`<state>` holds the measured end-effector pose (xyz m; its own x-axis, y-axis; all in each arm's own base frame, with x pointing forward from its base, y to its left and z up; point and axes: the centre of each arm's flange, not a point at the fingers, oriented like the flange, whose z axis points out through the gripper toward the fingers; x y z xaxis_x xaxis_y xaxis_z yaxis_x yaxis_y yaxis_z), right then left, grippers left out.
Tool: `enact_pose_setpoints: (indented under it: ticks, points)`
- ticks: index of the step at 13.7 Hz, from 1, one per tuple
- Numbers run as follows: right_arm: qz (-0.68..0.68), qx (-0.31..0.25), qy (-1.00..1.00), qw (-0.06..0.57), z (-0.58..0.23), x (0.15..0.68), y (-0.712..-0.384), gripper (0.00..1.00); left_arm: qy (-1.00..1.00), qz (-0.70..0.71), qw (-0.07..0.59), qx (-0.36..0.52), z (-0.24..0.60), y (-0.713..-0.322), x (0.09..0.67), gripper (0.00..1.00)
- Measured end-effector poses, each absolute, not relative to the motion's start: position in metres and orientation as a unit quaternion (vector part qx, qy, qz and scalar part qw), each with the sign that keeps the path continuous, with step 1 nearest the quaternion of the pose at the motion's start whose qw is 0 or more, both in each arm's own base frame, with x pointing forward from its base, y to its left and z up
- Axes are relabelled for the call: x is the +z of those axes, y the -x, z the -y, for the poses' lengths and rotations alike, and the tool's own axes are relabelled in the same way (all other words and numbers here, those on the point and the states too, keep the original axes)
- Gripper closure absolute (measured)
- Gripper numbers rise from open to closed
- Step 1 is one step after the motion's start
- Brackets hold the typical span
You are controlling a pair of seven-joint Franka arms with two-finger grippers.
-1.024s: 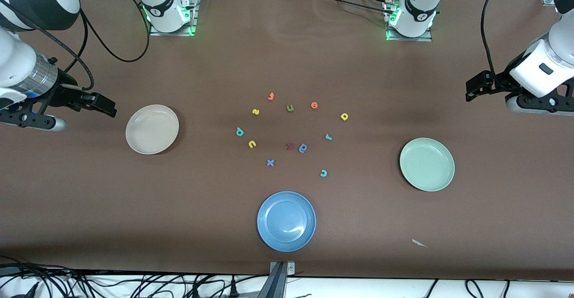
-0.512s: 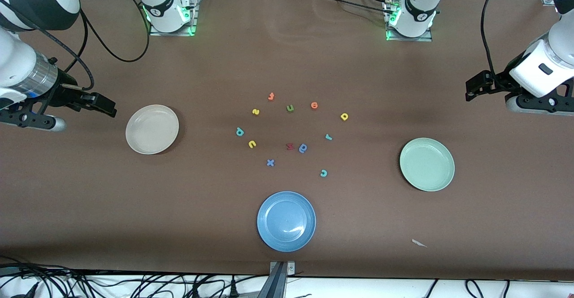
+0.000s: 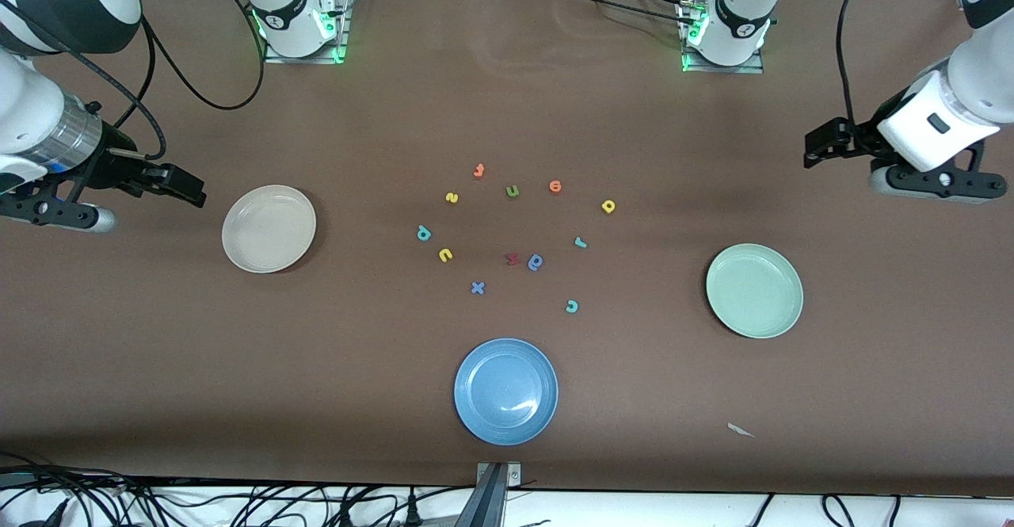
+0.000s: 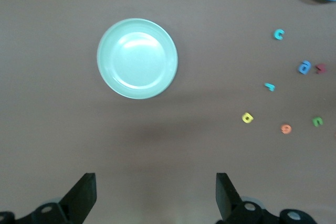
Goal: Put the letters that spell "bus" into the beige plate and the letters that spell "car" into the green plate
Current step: 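Reach the right gripper and the left gripper down to the foam letters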
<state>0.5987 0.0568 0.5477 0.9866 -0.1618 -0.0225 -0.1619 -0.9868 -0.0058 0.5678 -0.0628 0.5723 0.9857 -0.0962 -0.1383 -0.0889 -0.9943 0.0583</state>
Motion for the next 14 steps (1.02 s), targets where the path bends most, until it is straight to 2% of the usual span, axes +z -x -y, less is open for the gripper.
enact_pose_setpoints:
  ticks: [4,9,14]
  points:
    - [-0.081,0.013,0.997,0.004,-0.057,0.544,-0.599,0.0,-0.987,0.118,0.035,-0.107,0.123,-0.581,0.517,0.0]
    - [-0.078,0.017,0.997,0.003,-0.062,0.529,-0.603,0.0,-0.974,0.195,0.04,-0.109,0.23,-0.593,0.415,0.0]
    - [-0.063,0.001,0.998,0.005,-0.122,0.484,-0.609,0.0,-0.971,0.226,0.044,-0.067,0.273,-0.559,0.294,0.0]
